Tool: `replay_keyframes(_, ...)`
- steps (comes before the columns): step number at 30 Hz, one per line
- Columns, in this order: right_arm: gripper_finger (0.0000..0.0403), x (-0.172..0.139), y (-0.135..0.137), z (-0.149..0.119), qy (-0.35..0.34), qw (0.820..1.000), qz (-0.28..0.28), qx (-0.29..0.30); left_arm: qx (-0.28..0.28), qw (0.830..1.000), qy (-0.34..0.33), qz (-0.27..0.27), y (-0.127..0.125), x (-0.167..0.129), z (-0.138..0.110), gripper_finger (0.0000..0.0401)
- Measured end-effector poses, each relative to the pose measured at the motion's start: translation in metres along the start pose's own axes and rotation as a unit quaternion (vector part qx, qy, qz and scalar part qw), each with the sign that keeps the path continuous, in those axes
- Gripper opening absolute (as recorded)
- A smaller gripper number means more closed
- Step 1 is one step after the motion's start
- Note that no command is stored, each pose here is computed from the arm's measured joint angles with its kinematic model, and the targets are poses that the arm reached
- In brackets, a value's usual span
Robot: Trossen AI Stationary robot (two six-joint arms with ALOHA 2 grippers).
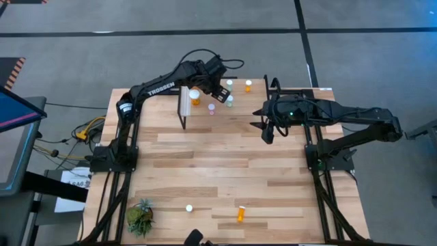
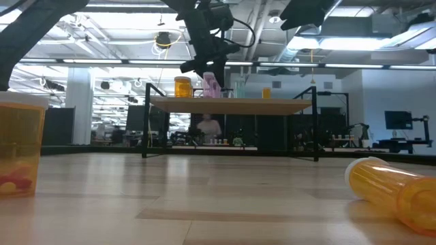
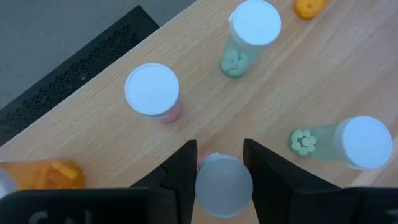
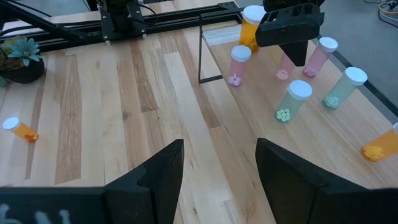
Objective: Pick and place medicine bottles onto shelf by color
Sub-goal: Adjust the pink pill bottles
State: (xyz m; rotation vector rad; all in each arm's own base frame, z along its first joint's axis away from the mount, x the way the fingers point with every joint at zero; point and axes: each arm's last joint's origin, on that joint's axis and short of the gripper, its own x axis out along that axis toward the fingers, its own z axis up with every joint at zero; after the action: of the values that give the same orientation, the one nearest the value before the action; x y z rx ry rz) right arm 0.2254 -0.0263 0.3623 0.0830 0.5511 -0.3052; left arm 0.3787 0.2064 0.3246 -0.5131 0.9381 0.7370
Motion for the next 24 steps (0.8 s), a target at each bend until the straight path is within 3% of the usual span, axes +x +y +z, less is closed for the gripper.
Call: replay_keyframes(24, 0.0221, 0.0, 0.0001, 0.0007, -0.004, 1.0, 0.001, 0.001, 0.0, 1.0, -0.002, -0.001, -0.0003, 0.0, 0.0004, 0.011)
